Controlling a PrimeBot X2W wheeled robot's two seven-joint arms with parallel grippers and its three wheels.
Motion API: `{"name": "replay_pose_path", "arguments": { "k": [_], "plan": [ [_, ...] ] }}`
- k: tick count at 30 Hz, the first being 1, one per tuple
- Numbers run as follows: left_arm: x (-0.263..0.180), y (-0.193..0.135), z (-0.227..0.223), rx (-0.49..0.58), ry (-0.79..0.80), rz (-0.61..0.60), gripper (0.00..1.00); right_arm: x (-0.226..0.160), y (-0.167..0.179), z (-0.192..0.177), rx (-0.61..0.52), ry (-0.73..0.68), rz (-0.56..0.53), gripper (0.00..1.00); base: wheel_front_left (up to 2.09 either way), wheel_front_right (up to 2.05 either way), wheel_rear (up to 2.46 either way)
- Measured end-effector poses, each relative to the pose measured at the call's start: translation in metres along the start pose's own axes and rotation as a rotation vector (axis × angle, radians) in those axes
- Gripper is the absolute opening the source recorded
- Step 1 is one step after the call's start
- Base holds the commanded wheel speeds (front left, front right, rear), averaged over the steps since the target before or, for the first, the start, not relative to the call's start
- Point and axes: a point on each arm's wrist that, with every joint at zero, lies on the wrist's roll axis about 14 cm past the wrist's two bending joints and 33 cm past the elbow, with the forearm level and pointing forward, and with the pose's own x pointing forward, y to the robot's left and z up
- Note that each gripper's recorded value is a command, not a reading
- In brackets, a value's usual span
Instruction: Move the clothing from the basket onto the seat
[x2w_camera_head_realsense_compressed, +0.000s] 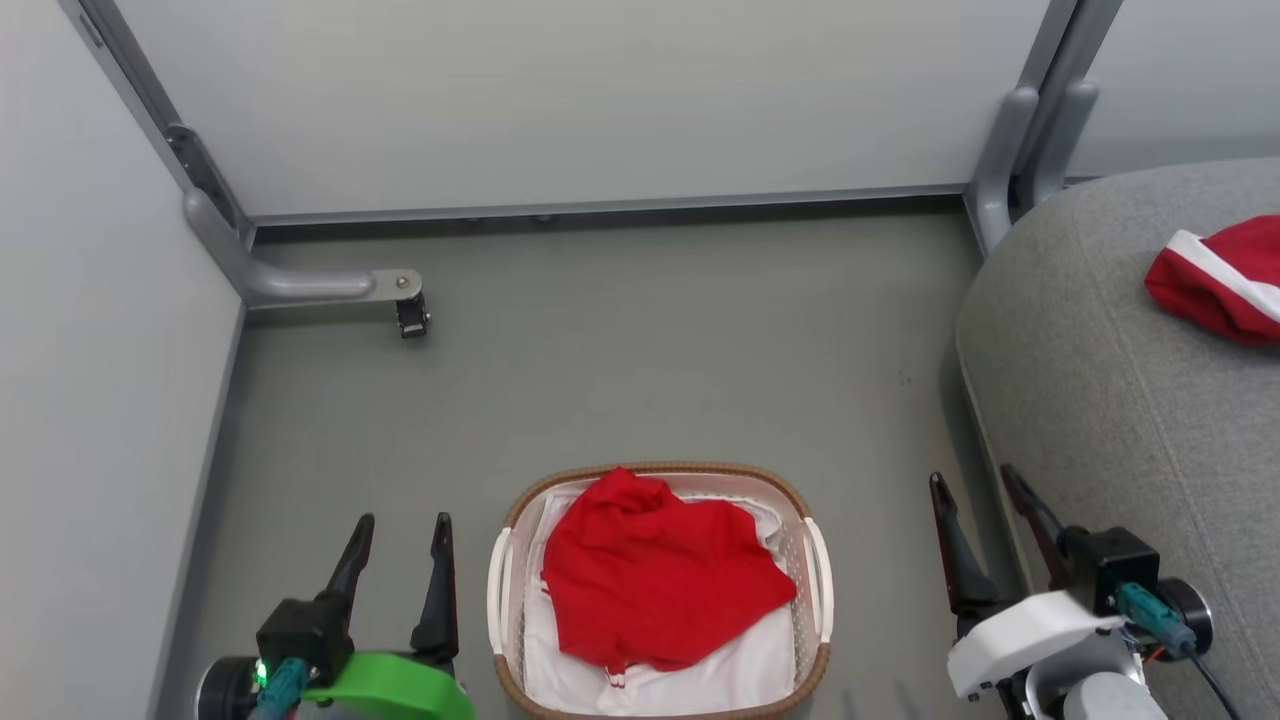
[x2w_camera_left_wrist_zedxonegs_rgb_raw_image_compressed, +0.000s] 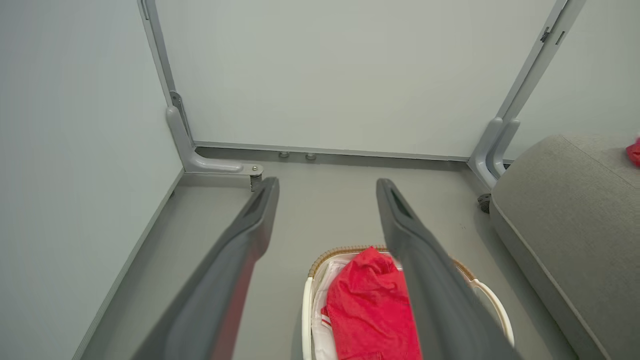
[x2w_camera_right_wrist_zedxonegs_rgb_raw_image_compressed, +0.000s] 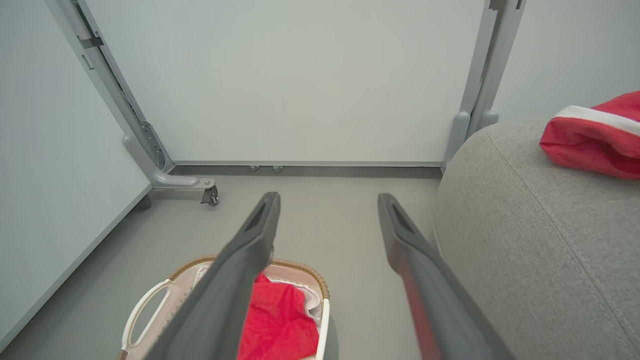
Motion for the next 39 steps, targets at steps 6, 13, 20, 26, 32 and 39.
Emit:
{"name": "replay_pose_path", "arguments": {
  "k": [6, 13, 20, 26, 32, 39],
  "plan": [
    [0.043, -0.017, 0.012, 0.08, -0.024, -0.09, 1.0, 0.025, -0.004, 0.004, -0.036, -0.019, 0.007, 1.0, 0.0, 0.0, 0.0],
    [0.107, -0.037, -0.014, 0.218, 0.082, -0.218, 1.0, 0.068, -0.017, 0.015, -0.062, -0.077, -0.002, 1.0, 0.0, 0.0, 0.0],
    [0.148, -0.042, -0.097, 0.309, 0.335, -0.302, 1.0, 0.105, -0.038, -0.002, -0.062, -0.073, -0.026, 1.0, 0.0, 0.0, 0.0],
    [0.142, -0.035, -0.191, 0.304, 0.631, -0.329, 1.0, 0.118, -0.054, -0.039, -0.041, -0.014, -0.05, 1.0, 0.0, 0.0, 0.0],
    [0.146, -0.031, -0.249, 0.304, 0.782, -0.358, 1.0, 0.119, -0.069, -0.076, -0.016, 0.056, -0.074, 1.0, 0.0, 0.0, 0.0],
    [0.16, -0.026, -0.293, 0.302, 0.87, -0.351, 1.0, 0.116, -0.084, -0.098, -0.007, 0.1, -0.103, 1.0, 0.0, 0.0, 0.0]
  ]
}}
